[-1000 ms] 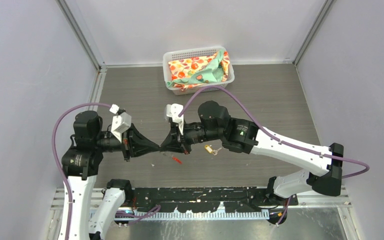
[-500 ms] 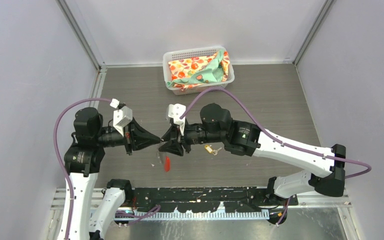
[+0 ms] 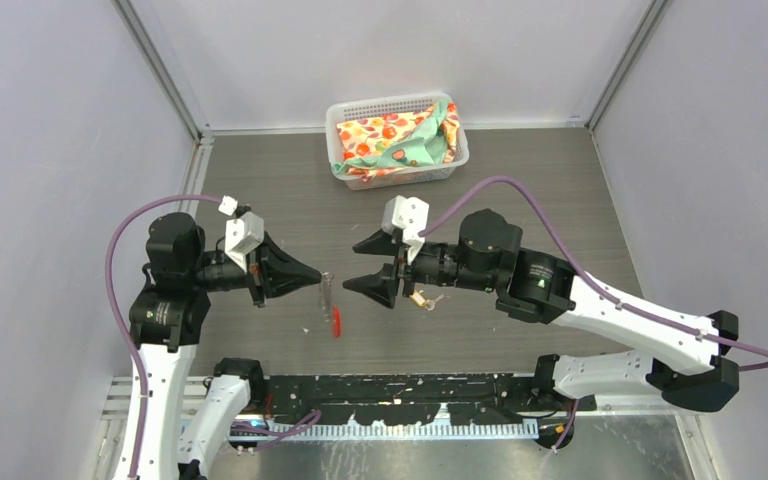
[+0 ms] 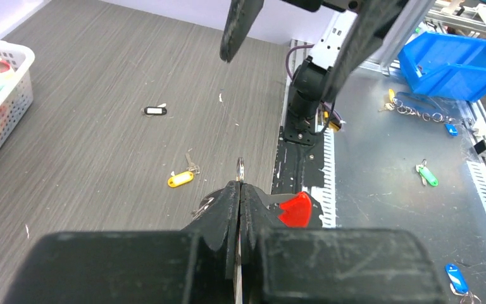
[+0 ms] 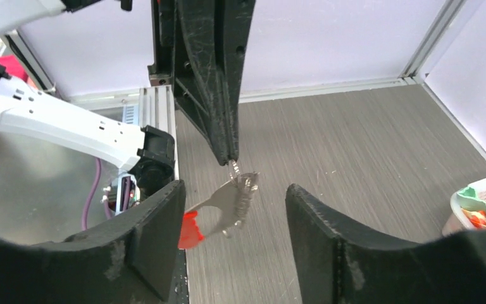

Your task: Put the keys on the keyring

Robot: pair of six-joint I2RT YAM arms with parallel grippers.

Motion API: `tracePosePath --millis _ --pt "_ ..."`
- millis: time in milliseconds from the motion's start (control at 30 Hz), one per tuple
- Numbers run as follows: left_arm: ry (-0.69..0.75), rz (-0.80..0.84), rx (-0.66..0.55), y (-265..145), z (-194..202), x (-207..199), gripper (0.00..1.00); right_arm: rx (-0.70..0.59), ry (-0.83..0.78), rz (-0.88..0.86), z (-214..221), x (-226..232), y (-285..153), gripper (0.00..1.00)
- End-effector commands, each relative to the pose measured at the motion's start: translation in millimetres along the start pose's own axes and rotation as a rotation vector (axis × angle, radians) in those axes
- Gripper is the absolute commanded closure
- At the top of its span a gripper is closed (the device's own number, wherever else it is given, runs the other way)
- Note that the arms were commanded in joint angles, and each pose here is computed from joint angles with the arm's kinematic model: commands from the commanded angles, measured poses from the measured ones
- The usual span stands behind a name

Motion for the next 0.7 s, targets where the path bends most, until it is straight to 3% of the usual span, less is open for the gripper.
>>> tracePosePath --millis 0,67,233,667 --pt "0.072 0.052 -0.015 -1 -11 -15 1.0 -0.044 -0.014 0.006 -7 -5 -5 0.4" --pt "0.071 0.055 -0.015 -2 -11 -16 1.0 -0.065 -0.009 -0.036 -4 1 1 0.46" --pt "0.081 0.06 -0.029 -2 -17 -19 1.0 -0.101 0.026 -0.145 -2 15 17 0.47" --pt "0.087 0.104 -0.022 -3 -17 -29 1.0 -0.138 0.033 -0.108 6 11 36 0.56"
Point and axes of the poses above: each gripper's point midway between its finger pads, its own y axis out along the fingers, its own x axis along the line the jaws close on, z = x × y, the point moved 5 cm from there along -y, back along the fingers, and after that the axes turned 15 degrees about -y, right-handed, at the moved point
